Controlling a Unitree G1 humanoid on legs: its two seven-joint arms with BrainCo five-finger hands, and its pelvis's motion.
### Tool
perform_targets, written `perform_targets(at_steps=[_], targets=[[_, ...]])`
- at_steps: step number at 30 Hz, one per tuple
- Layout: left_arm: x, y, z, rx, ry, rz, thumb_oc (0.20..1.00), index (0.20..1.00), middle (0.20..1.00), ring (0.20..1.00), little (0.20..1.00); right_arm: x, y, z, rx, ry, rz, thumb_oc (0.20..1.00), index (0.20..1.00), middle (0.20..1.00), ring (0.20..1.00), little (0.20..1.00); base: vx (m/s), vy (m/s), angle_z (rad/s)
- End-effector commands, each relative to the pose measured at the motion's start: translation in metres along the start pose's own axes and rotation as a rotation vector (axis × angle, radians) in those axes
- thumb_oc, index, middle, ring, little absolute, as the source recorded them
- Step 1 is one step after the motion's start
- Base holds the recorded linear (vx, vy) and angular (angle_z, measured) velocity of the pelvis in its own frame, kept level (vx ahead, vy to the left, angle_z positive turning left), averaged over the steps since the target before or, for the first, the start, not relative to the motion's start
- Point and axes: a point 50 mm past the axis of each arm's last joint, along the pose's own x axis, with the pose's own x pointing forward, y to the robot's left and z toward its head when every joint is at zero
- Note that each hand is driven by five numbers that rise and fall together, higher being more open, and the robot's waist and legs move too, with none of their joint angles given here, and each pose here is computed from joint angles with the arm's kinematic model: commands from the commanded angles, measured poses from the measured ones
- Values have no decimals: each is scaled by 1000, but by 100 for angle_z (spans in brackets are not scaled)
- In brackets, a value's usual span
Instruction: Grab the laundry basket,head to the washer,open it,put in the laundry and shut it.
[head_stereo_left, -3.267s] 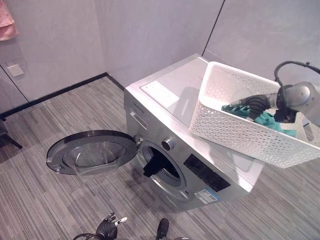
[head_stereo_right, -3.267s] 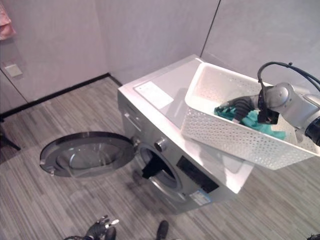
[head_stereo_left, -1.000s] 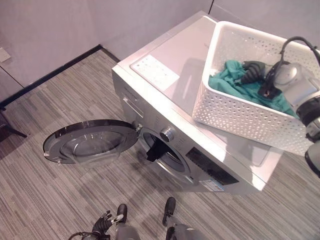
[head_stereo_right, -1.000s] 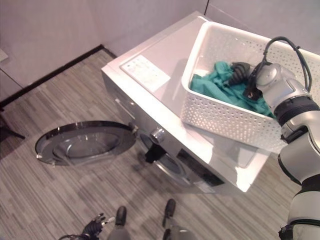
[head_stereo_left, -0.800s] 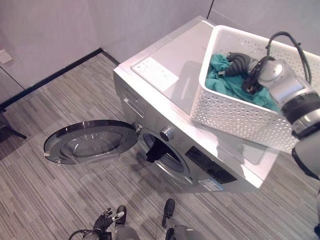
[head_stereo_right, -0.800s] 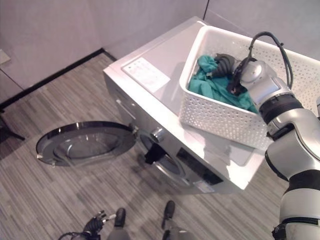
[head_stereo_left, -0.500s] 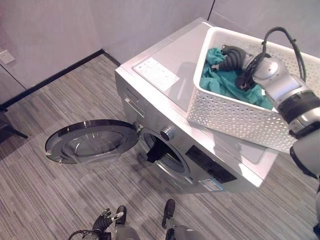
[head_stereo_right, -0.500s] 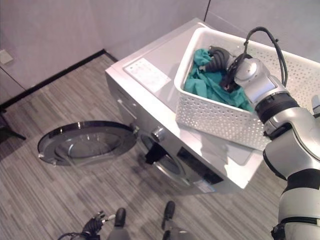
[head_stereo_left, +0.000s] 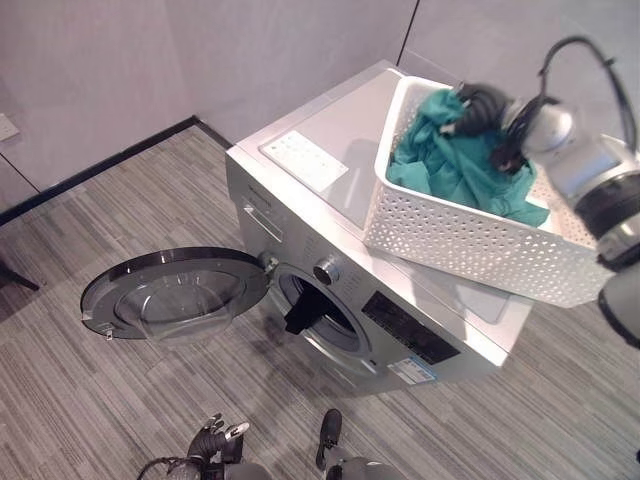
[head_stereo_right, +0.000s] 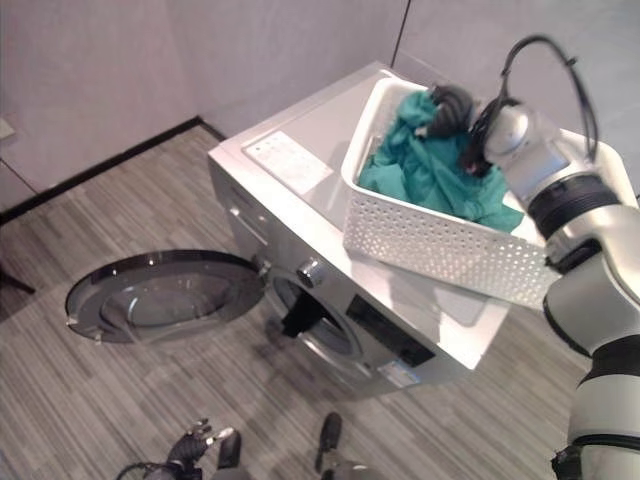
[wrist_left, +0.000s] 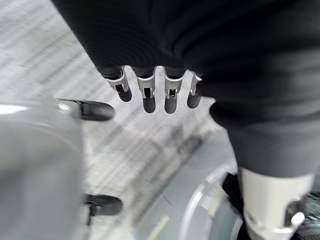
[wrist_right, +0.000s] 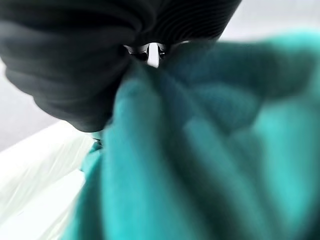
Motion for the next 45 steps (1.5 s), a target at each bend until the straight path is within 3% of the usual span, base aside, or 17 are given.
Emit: perform_targets(at_steps=[1, 7, 15, 28, 33, 45], targets=[[6, 6, 29, 105, -103, -10, 1000, 1000, 1000, 1000, 1000, -25, -88, 6, -3, 9, -335, 200, 200, 200, 200, 200, 32, 1, -1], [7, 0, 39, 112, -144, -33, 1000, 1000, 1000, 1000, 1000, -55, -139, 4, 10, 25, -586, 200, 200, 200, 200, 200, 22, 3, 0], [7, 0, 37, 121, -135, -14, 1000, 1000, 1000, 1000, 1000, -81, -167, -5, 21, 51, -806, 200, 200, 200, 200, 200, 20, 11, 0], [6, -3, 30, 129, -104, -15, 1000, 1000, 1000, 1000, 1000, -106, -182, -35, -164, 259, -920, 200, 200, 200, 200, 200, 8, 36, -5], [5, -7, 26, 136, -93, -23, 1000, 1000, 1000, 1000, 1000, -134, -197, -50, -175, 316, -1059, 200, 200, 200, 200, 200, 0, 63, -7], [4, -10, 16, 118, -56, -15, 1000, 1000, 1000, 1000, 1000, -171, -207, -67, -320, 386, -1168, 200, 200, 200, 200, 200, -4, 53, -13]])
